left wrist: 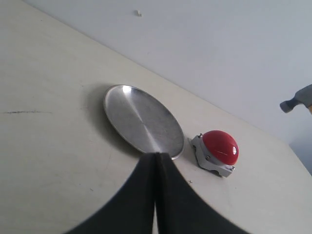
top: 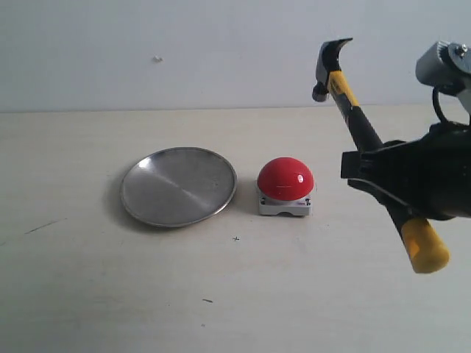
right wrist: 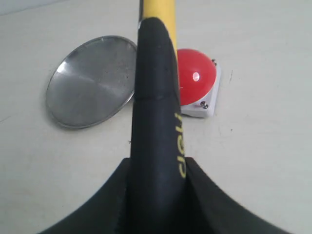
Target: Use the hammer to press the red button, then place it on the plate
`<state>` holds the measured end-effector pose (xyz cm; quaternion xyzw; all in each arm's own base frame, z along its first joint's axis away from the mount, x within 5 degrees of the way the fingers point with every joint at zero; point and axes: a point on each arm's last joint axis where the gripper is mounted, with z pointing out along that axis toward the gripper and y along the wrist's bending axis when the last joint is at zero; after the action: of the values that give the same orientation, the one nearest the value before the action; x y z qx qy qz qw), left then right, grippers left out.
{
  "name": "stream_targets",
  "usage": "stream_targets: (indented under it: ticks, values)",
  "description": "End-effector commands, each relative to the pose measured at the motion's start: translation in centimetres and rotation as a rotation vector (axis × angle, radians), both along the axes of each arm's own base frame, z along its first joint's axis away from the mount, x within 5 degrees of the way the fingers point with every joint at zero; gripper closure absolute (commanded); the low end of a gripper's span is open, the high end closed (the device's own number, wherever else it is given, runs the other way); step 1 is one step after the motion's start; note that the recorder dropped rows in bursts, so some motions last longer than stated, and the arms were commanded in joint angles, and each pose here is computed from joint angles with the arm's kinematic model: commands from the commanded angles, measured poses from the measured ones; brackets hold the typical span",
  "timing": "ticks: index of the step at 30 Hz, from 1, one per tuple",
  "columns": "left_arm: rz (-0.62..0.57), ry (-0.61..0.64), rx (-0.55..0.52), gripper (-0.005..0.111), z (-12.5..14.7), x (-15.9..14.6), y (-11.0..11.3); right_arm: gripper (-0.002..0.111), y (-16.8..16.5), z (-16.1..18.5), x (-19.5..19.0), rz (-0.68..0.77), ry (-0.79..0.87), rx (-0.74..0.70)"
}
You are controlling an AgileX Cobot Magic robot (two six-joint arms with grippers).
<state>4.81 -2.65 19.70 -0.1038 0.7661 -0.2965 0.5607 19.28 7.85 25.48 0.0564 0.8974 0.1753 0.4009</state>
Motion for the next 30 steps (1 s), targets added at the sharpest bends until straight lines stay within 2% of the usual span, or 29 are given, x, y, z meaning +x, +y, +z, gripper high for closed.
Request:
stream_targets:
  ticks: [1,10,21,24,30]
  values:
    - [0.001,-0.005,-0.003,0.104,0.0,0.0,0.0,0.108,0.1,-0.2,-0.1,0.017,-0.094,0.055]
    - [0.001,-0.005,-0.003,0.104,0.0,0.0,0.0,0.108,1.1,-3.9,-0.3,0.049,-0.026,0.075]
    - [0.001,-0.005,-0.002,0.104,0.0,0.0,0.0,0.108,2.0,-5.7,0.7,0.056,0.01,0.081]
    - [0.001,-0.005,-0.002,0.104,0.0,0.0,0.0,0.108,2.3,-5.2,1.4,0.078,-0.015,0.068]
    - [0.001,-0.005,-0.002,0.104,0.0,0.0,0.0,0.108,2.9,-1.9,2.7,0.095,-0.087,0.057]
